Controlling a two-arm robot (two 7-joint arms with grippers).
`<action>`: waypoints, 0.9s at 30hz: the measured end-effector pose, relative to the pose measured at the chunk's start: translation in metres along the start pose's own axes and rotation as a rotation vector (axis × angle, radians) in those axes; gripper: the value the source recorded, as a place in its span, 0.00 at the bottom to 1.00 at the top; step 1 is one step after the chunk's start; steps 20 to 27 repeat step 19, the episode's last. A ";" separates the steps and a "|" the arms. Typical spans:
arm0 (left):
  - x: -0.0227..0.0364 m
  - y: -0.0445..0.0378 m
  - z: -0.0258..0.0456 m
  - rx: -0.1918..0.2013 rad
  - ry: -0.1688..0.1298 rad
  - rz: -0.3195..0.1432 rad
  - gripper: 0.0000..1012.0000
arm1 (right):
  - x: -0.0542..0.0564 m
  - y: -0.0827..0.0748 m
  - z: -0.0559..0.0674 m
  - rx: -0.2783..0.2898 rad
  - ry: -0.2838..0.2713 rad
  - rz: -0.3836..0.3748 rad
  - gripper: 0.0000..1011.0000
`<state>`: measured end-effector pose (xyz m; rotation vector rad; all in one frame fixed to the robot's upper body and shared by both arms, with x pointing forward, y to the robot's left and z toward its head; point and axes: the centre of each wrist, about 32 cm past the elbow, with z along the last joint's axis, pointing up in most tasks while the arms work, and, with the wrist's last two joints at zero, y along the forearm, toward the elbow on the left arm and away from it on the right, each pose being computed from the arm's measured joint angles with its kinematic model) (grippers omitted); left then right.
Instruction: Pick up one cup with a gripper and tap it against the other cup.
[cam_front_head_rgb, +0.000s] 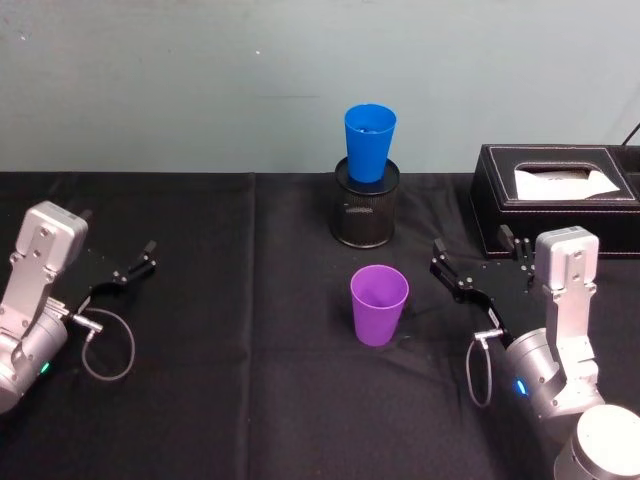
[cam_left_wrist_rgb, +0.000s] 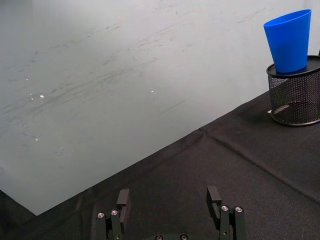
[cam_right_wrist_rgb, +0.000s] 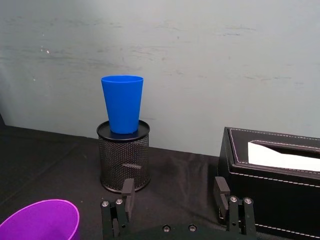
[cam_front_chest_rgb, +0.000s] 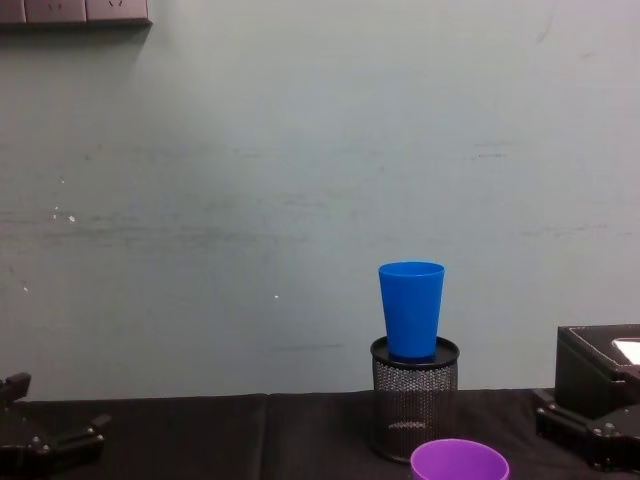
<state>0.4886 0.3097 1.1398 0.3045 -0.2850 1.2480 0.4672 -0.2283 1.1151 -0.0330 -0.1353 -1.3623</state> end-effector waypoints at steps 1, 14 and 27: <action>0.0000 0.0000 0.0000 0.000 0.000 0.000 0.99 | 0.000 0.000 0.000 0.001 0.000 0.000 0.99; 0.0000 0.0000 0.0000 0.000 0.000 0.000 0.99 | 0.000 0.000 0.001 0.003 0.001 0.001 0.99; 0.0000 0.0000 0.0000 0.000 0.000 0.000 0.99 | 0.000 0.000 0.001 0.003 0.002 0.001 0.99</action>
